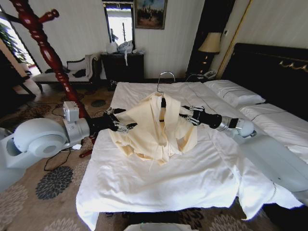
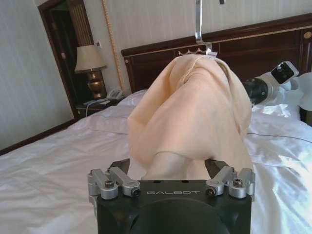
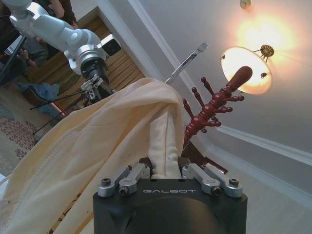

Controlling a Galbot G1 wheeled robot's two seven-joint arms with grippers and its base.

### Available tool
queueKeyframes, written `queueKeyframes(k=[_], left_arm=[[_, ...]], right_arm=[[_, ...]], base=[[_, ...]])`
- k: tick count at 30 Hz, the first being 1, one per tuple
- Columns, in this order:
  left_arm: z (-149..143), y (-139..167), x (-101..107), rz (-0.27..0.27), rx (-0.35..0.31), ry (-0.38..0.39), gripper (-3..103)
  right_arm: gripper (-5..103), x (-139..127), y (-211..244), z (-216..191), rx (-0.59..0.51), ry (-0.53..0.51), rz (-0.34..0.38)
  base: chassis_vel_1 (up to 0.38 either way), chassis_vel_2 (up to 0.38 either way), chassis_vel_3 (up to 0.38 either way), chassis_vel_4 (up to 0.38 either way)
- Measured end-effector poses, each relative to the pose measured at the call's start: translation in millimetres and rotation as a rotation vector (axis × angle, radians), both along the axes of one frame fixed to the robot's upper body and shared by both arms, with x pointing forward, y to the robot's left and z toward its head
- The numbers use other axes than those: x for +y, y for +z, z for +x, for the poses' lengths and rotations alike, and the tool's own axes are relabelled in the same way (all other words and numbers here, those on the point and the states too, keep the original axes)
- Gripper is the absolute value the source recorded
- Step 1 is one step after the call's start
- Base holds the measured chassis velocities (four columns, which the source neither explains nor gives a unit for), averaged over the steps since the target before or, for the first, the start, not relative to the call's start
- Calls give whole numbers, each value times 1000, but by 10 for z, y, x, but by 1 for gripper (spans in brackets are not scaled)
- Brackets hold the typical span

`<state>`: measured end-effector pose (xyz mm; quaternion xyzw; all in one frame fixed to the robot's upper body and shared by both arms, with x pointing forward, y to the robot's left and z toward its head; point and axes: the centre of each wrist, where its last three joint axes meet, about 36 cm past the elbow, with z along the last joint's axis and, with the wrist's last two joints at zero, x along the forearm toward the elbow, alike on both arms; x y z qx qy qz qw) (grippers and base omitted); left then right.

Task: Pick up the clothes from the bed and hang them on the clothes hanger.

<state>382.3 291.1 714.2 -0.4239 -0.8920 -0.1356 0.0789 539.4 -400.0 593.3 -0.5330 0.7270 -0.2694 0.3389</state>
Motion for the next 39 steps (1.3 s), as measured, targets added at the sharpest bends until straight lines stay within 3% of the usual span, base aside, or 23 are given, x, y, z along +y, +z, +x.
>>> queueKeyframes(k=[7, 10, 16, 18, 33, 36, 39], left_arm=[[-13, -56, -53, -18, 43, -19, 67], [8, -100, -64, -34, 57, -26, 51], [48, -125, -41, -56, 54, -39, 34], [69, -127, -23, -57, 45, -50, 24], [164, -115, 100, -15, -27, -132, 23], [175, -121, 131, 4, -28, -135, 22], [178, -119, 142, 9, -30, -132, 22]], right_arm=[[23, 19, 12, -5, -4, -4, 6], [23, 35, 39, -10, -9, -12, 20], [23, 54, 62, -16, -14, -17, 35], [23, 56, 67, -13, -15, -22, 42], [22, 27, 60, -34, -13, -86, 118], [37, -16, 60, -43, -9, -119, 156], [43, -22, 60, -46, -10, -132, 173]], base=[[0, 0, 0, 0], [0, 0, 0, 0], [0, 0, 0, 0], [0, 0, 0, 0], [0, 0, 0, 0], [0, 0, 0, 0], [0, 0, 0, 0]])
